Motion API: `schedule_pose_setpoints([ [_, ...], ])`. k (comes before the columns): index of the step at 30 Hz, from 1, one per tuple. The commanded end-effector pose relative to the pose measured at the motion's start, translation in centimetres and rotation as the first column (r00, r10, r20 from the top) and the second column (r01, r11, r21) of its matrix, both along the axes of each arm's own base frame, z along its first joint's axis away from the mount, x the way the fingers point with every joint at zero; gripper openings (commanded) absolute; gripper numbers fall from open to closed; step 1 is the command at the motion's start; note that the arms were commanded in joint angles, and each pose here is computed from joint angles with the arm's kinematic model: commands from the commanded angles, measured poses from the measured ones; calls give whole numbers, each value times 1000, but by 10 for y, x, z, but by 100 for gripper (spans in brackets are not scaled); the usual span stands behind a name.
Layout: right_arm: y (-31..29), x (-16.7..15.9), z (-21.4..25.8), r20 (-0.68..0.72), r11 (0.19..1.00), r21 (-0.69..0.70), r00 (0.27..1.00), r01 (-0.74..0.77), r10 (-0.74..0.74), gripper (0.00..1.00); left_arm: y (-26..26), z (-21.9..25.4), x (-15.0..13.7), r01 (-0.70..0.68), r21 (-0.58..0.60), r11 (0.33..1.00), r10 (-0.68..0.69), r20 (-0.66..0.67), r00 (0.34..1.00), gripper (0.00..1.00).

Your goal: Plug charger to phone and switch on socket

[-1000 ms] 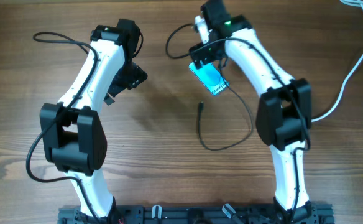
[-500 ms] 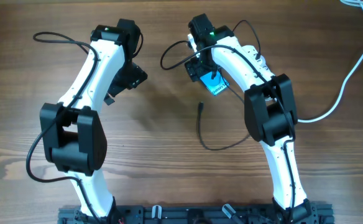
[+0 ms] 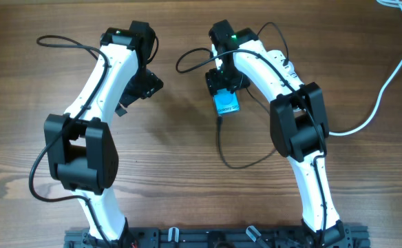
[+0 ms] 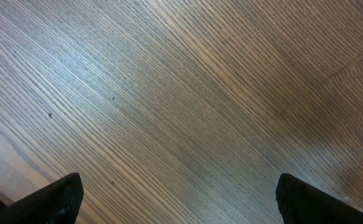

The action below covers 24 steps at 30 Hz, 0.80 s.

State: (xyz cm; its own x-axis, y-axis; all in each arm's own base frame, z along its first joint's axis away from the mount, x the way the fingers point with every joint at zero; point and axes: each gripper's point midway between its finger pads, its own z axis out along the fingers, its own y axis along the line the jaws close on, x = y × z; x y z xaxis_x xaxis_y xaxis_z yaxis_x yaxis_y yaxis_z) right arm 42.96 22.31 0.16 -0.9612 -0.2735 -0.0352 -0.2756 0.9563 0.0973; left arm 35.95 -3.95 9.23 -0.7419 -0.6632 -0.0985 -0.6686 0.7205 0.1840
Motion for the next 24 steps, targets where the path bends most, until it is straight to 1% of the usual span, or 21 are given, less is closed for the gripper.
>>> schedule_pose_setpoints([
  [1, 23, -29, -17, -122, 991, 9, 984, 134, -132, 77, 3, 12, 3, -18, 6, 1000, 18, 41, 999, 100],
  [5, 40, -35, -17, -116, 988, 13, 982, 151, -149, 80, 2, 12, 4, -19, 3, 1000, 19, 47, 999, 100],
  [10, 70, -45, -17, -85, 996, 37, 994, 78, -75, 81, 2, 12, 5, -18, 3, 1000, 18, 50, 999, 100],
  [14, 85, -41, -16, -65, 994, 92, 997, 55, -49, 81, 2, 12, 5, -18, 3, 1000, 18, 50, 999, 100],
  [18, 75, -33, -4, -58, 994, 94, 997, 61, -55, 81, 2, 12, 7, -17, 1, 1000, 17, 59, 998, 100],
  [21, 63, -23, 16, -46, 991, 102, 995, 91, -87, 88, -1, 12, 17, 42, -12, 999, -40, 87, 995, 100],
  [22, 55, -18, 27, -33, 988, 108, 994, 107, -104, 92, -4, 11, 21, 67, -24, 997, -64, 98, 993, 100],
  [23, 47, -12, 39, -17, 986, 115, 992, 125, -124, 97, -8, 11, 25, 103, -42, 994, -98, 107, 989, 100],
  [24, 38, -7, 52, -1, 981, 128, 990, 143, -144, 99, -14, 11, 30, 165, -71, 984, -155, 122, 980, 100],
])
